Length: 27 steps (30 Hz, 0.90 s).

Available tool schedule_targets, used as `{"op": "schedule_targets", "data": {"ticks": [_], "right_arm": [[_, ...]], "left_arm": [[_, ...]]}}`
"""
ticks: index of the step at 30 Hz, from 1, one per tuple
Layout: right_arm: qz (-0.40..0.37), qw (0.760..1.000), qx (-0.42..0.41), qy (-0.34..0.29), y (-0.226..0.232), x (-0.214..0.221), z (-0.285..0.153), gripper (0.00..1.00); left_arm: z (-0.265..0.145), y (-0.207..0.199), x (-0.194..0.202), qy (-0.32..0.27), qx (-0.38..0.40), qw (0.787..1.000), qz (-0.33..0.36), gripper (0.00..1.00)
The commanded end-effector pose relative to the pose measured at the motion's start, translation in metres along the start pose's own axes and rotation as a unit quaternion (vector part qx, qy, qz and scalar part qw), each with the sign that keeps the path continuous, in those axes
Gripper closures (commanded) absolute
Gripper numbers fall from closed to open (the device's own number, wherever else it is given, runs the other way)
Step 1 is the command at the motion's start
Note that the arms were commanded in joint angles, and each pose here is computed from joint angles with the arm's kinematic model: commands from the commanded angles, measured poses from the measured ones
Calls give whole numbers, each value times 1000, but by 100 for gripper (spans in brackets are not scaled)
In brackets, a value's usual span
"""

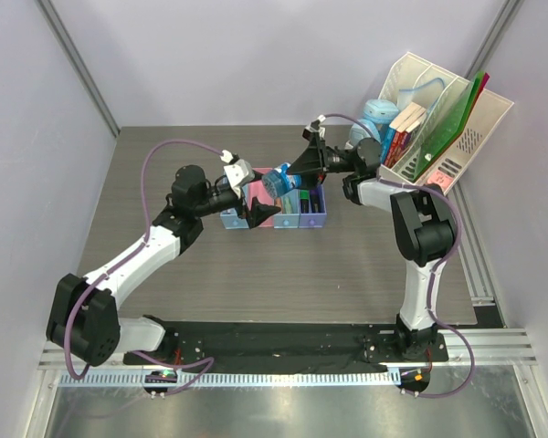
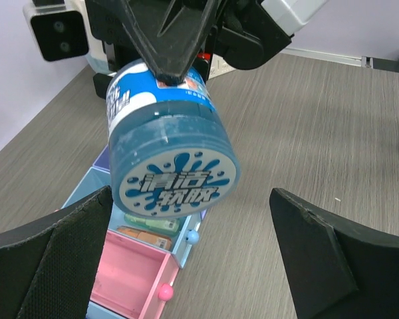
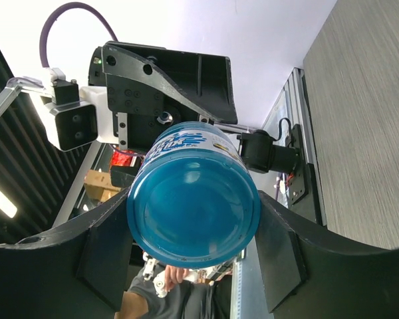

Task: Sort the stationery into containers
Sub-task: Pick up the stationery from the center of the board, then place the stationery in the storage box.

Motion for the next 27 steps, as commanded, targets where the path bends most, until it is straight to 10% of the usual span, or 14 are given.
{"op": "schedule_targets", "data": {"ticks": [1,27], "right_arm": [[-185,981,-36,35,13,24,8,80],[-206,976,-45,55,31,40,21,81]], "left_arm": [[1,9,-31,-42,-5,999,25,0],[6,16,-21,-22,-19,999,19,13]]}}
Point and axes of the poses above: each gripper's point midway between its finger pads, its own z axis out along the fingers, its own y axis along the line the jaws close on, x = y × z, the point moved 4 cm from there along -z, back along the fingers, and after that the axes turned 15 degrees about z, right-handed, at the moved point
